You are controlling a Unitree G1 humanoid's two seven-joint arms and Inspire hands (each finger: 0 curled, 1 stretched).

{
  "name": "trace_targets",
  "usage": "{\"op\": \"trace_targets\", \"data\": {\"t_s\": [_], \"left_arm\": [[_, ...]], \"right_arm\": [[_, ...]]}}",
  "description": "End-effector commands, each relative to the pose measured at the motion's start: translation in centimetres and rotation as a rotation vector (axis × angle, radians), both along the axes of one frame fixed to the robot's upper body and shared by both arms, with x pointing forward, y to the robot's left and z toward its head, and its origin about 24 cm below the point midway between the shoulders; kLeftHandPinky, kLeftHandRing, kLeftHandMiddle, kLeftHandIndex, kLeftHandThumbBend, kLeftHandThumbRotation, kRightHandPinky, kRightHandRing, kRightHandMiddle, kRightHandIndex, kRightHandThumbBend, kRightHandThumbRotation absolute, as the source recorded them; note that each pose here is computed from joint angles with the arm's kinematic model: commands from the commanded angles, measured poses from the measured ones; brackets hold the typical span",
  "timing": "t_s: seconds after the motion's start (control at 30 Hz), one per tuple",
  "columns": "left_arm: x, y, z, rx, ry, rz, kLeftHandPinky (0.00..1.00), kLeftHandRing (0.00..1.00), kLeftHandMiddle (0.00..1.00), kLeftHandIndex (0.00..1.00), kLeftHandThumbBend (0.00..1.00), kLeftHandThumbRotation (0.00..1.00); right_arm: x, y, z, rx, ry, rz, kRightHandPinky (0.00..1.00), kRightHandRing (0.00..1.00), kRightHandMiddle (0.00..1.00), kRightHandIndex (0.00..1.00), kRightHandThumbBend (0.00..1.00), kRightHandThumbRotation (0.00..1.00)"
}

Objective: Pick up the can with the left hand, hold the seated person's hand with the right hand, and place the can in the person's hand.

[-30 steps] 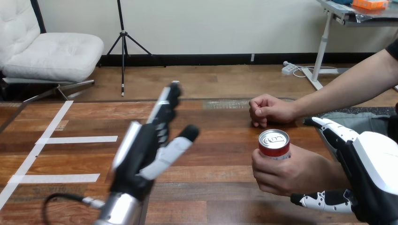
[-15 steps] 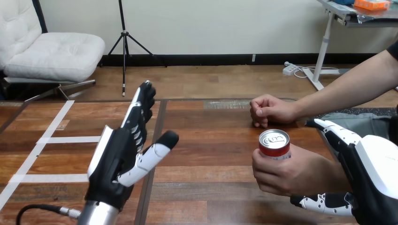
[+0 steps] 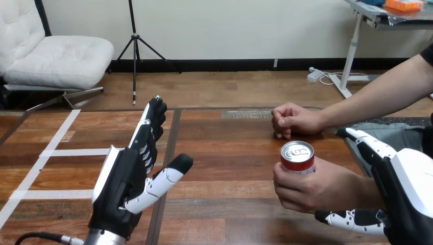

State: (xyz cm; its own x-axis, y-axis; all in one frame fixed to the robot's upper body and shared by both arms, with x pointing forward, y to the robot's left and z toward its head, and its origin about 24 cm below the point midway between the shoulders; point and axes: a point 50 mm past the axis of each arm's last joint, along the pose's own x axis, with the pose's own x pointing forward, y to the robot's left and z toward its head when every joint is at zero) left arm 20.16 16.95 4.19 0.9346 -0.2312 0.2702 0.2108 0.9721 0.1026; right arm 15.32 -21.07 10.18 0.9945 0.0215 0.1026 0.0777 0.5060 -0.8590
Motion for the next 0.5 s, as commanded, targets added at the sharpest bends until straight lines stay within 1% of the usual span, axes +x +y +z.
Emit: {"op": "trace_targets", "data": {"t_s": [0.0,0.23,0.47], "left_arm": [[0.35,-0.16,1.27,-0.023,-0.086,0.011,1.0,1.0,1.0,1.0,0.83,0.62],[0.03,-0.24,1.15,-0.029,-0.093,0.014,1.0,1.0,1.0,1.0,0.82,0.63],[-0.33,-0.3,1.04,-0.037,-0.086,0.019,1.0,1.0,1.0,1.0,0.82,0.61]], "right_arm": [[0.17,0.23,1.52,0.018,-0.127,0.01,0.82,0.88,0.89,0.87,0.86,0.0],[0.05,0.32,1.31,0.057,-0.153,0.012,0.82,0.88,0.89,0.87,0.86,0.0],[-0.08,0.43,1.15,0.066,-0.165,0.016,0.82,0.88,0.89,0.87,0.86,0.0]]}}
